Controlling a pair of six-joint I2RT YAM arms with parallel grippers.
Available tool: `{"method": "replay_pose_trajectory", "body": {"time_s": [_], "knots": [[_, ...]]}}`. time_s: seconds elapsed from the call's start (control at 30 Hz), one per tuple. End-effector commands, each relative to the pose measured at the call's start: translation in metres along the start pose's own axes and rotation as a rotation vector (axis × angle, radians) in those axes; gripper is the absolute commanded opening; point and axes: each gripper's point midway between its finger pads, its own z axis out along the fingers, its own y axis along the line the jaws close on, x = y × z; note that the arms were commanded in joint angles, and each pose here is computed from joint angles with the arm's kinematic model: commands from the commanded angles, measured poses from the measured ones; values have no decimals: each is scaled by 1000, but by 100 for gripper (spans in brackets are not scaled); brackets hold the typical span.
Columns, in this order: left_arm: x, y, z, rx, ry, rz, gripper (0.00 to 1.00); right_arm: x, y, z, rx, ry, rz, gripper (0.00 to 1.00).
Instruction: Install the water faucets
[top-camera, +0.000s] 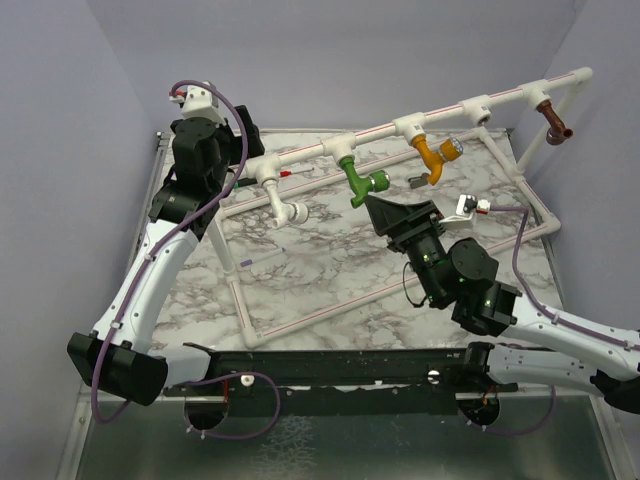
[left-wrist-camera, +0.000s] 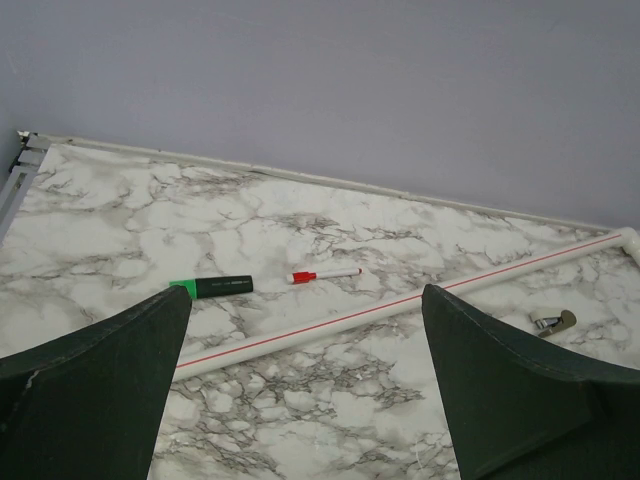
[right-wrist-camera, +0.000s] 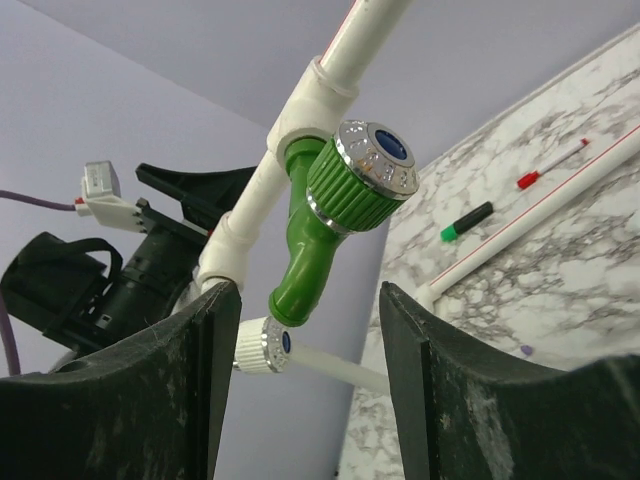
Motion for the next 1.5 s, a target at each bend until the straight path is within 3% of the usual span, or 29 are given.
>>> {"method": "replay_pose_trajectory", "body": {"time_s": [0.0,0.4,0.63,0.93,1.3,1.47], "knots": [[101,7,-1,1,329,84,99,-6,-15,-11,14,23,-201,62],[102,8,-1,1,332,87,99,-25,23,-27,-290,27,-816,62],[101,7,-1,1,331,86,99,-35,35,-33,-434,-18,-1239,64],[101,7,-1,5,330,85,99,-15,30,-31,-638,31,-1864,67],[101,7,-1,6,332,86,99,-2,18,-8,-657,66,-2293,73],[103,7,-1,6,335,87,99,-4,10,13,-516,27,-2462,73]]}}
